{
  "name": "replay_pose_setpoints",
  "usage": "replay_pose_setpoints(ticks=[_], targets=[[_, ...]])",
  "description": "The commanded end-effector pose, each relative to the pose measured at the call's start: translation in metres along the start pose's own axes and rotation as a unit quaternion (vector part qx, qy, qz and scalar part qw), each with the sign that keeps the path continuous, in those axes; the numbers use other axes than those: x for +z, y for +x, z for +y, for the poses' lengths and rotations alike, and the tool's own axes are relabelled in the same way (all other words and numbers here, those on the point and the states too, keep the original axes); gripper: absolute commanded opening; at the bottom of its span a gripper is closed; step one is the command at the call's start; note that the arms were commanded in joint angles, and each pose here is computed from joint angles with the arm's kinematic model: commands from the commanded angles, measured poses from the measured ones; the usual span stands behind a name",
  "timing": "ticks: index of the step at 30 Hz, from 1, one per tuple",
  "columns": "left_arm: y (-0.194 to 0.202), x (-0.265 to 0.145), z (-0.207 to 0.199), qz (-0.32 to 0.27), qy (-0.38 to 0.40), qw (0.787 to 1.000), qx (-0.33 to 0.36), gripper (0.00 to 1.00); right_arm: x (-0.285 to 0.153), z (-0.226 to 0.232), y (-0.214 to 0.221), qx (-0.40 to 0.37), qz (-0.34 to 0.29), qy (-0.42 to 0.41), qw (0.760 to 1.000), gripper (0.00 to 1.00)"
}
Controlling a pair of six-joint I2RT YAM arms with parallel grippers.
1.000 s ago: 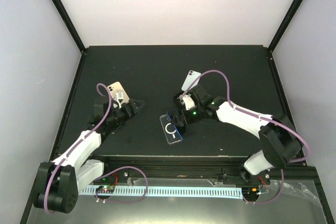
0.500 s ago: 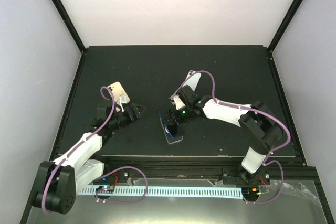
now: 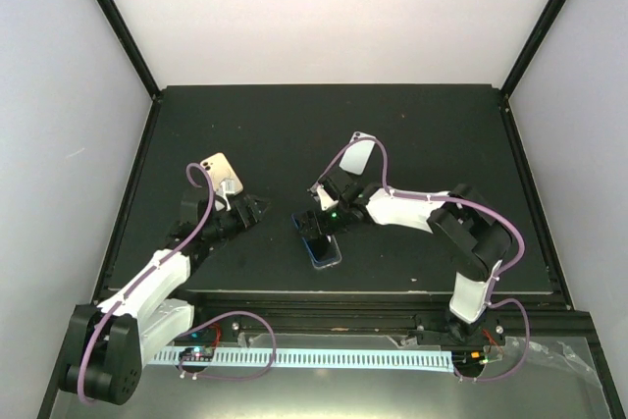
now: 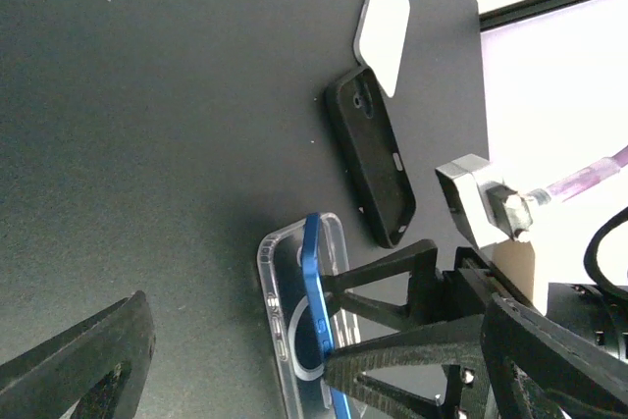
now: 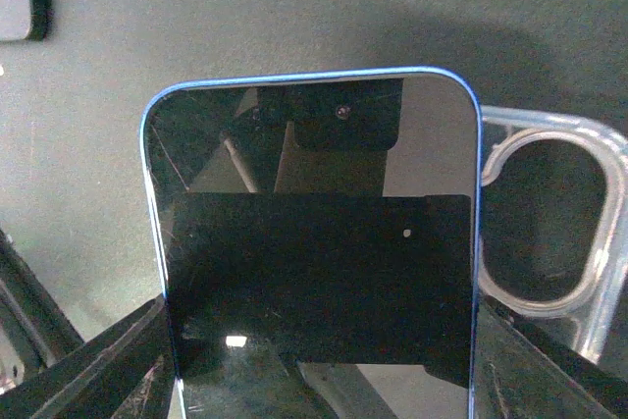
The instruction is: Put the phone into the phone case
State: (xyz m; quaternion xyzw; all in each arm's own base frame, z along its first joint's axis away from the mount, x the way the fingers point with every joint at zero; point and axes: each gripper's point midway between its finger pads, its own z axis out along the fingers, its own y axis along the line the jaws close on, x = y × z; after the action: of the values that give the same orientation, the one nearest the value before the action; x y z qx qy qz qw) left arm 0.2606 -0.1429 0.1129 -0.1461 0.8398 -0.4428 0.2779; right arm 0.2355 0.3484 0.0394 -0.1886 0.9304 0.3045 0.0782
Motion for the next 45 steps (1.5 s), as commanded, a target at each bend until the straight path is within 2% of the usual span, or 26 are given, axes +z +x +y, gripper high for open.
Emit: replay_pose_setpoints(ticks=[1, 12, 24, 27, 33, 40, 45], targets=[[-0.008, -0.002, -0.010, -0.010, 0.001, 1.000, 0.019, 0.93, 0.000, -0.003, -0.010, 0.004, -0.027, 0.017, 0.999, 0.54], [-0.009, -0.005, -0.011, -0.012, -0.004, 1.000, 0.020, 0.92, -0.004, -0.015, 0.002, -0.002, -0.012, 0.063, 0.998, 0.64], [-0.011, -0.011, -0.016, -0.018, -0.008, 0.999, 0.026, 0.93, -0.013, -0.018, 0.003, 0.004, -0.014, 0.091, 0.996, 0.84], [-0.011, -0.012, -0.017, -0.020, -0.007, 0.999, 0.024, 0.93, -0.017, -0.017, 0.002, 0.003, -0.018, 0.090, 0.996, 0.86], [-0.009, -0.012, -0.015, -0.017, -0.009, 1.000, 0.022, 0.93, -0.029, -0.013, -0.001, -0.012, -0.031, 0.092, 0.995, 0.83], [-0.002, -0.007, -0.014, -0.006, -0.013, 1.000, 0.025, 0.89, -0.039, -0.025, -0.004, -0.026, -0.049, 0.117, 0.992, 0.69], [0.009, 0.002, -0.014, 0.011, -0.018, 0.999, 0.027, 0.88, -0.028, -0.037, 0.000, -0.025, -0.049, 0.102, 0.993, 0.68]])
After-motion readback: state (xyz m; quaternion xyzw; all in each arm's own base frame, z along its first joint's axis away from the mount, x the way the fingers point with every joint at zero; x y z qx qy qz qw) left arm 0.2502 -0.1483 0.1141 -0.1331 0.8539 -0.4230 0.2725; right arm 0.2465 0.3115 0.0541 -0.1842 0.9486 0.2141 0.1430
